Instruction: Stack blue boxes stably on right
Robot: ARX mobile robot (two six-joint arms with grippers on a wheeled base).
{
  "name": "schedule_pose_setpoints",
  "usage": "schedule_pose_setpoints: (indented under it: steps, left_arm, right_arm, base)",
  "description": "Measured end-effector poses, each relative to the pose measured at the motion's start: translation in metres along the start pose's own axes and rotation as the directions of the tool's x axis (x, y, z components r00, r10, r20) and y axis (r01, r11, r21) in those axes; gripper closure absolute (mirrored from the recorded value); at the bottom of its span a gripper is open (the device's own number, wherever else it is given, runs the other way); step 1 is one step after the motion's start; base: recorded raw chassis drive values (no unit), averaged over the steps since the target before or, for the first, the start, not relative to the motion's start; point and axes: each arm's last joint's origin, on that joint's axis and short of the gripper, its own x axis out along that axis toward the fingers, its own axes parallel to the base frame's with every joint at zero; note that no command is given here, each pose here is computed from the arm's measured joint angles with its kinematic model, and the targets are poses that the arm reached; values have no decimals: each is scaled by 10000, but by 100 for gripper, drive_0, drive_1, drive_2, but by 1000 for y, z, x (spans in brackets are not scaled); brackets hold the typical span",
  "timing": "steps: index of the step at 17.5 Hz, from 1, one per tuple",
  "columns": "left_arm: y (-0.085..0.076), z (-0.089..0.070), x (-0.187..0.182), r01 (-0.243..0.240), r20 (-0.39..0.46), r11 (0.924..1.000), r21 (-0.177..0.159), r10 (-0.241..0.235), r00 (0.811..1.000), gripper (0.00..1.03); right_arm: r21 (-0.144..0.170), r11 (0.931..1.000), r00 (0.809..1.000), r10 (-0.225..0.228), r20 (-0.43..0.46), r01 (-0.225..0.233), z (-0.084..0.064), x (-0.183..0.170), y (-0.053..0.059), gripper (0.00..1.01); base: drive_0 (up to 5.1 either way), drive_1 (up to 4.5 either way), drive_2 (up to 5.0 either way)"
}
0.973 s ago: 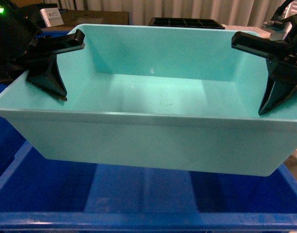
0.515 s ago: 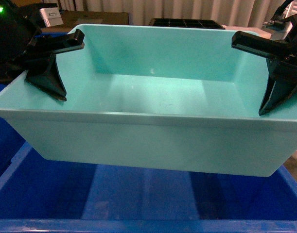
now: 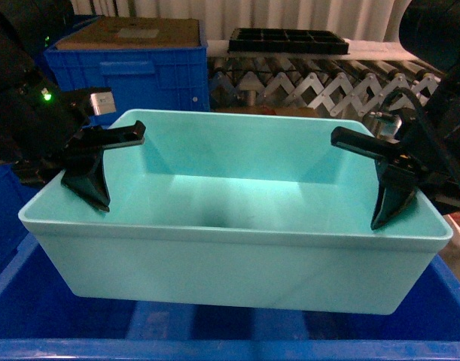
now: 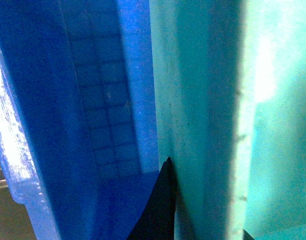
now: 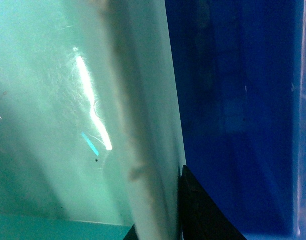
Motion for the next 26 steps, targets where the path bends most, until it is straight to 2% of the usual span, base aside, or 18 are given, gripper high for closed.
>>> schedule_pose_setpoints:
  steps: [2, 3, 4, 7, 9, 11, 12, 13, 15, 17, 19, 20, 21, 22, 23, 24, 25, 26]
  left_arm:
    - [2, 1, 12, -22, -176, 10000, -60, 21, 9998, 101]
    - [4, 0, 25, 15, -637, 9998, -218, -29, 9980, 101]
    - [6, -2, 38, 63, -993, 9996, -287, -92, 9950, 101]
    - [10, -9, 64, 31, -1551, 9994, -348, -85, 9879, 101]
    - [13, -10, 77, 1, -1303, 10000, 30, 3, 9915, 101]
    - [13, -7, 80, -29, -1317, 9999, 165, 50, 9913, 101]
    - [13, -6, 81, -38, -1280, 9988, 491, 101, 9917, 92]
    - [13, -6, 81, 151, -1318, 9974, 704, -57, 9913, 83]
    - [6, 0, 76, 437, -1300, 9920, 1183, -281, 9911, 60]
    - [2, 4, 67, 541, -1168, 9881, 1437, -374, 9925, 40]
    - [1, 6, 55, 630, -1086, 9868, 1492, -469, 9930, 19]
    - [2, 7, 49, 647, -970, 9871, 1468, -507, 9940, 10]
    - [4, 7, 39, 602, -696, 9875, 1458, -505, 9963, 3]
    - [4, 3, 12, 705, -279, 9887, 1320, -673, 9973, 6]
    - [3, -1, -20, 869, 403, 9893, 1170, -921, 9949, 5]
    - [-1, -10, -73, 901, 1448, 9907, 1016, -1043, 9839, 5]
    - [-5, -20, -108, 946, 2210, 9906, 984, -1144, 9685, 5]
    - [-10, -36, -129, 987, 2829, 9921, 770, -1167, 9520, 5]
  right_arm:
    - [-348, 9993, 9991, 125, 402, -111, 6, 8, 1, 99]
    - [-705, 9975, 9984, 81, 567, -41, 10, 17, 0, 99]
    - [-902, 9959, 9984, -27, 564, 78, 11, 26, -2, 99]
    - [-1302, 9913, 9982, -136, 586, 212, 14, 46, -5, 99]
    - [-1522, 9881, 9979, -106, 642, 203, 12, 57, -8, 99]
    - [-1609, 9868, 9989, -113, 448, 183, 9, 63, -12, 99]
    - [-1492, 9888, 9997, 39, 235, -4, 7, 66, -15, 88]
    - [-1434, 9896, 10000, 54, -2, -54, 6, 65, -15, 79]
    - [-1357, 9907, 9988, -178, -445, 116, 6, 57, -12, 57]
    - [-1304, 9912, 9984, -278, -485, 212, 6, 49, -11, 37]
    - [-1246, 9921, 9995, -154, -287, 117, 4, 38, -9, 14]
    - [-1172, 9930, 9992, -183, -347, 141, 2, 33, -8, 5]
    - [-1086, 9939, 9997, -187, -138, 171, 0, 26, -8, 1]
    - [-946, 9943, 9984, -465, 307, 492, -8, 11, -9, 4]
    - [-675, 9959, 9964, -555, 638, 598, -17, -13, -7, 3]
    - [-227, 9993, 9934, -271, 1112, 298, -30, -54, -4, 3]
    - [40, 10000, 9897, 83, 1432, -90, -42, -87, -2, 3]
    - [1227, 9837, 9895, 1221, 776, -1310, -56, -110, 1, 3]
  base:
    - [0, 0, 0]
    - [0, 0, 0]
    - [0, 0, 0]
    - [0, 0, 0]
    - [0, 0, 0]
    - [0, 0, 0]
    - [0, 0, 0]
    - [0, 0, 0]
    - [0, 0, 0]
    - [0, 0, 0]
    - [0, 0, 0]
    - [0, 0, 0]
    - [0, 0, 0]
    - [0, 0, 0]
    - [0, 0, 0]
    - [0, 0, 0]
    - [0, 0, 0]
    - [0, 0, 0]
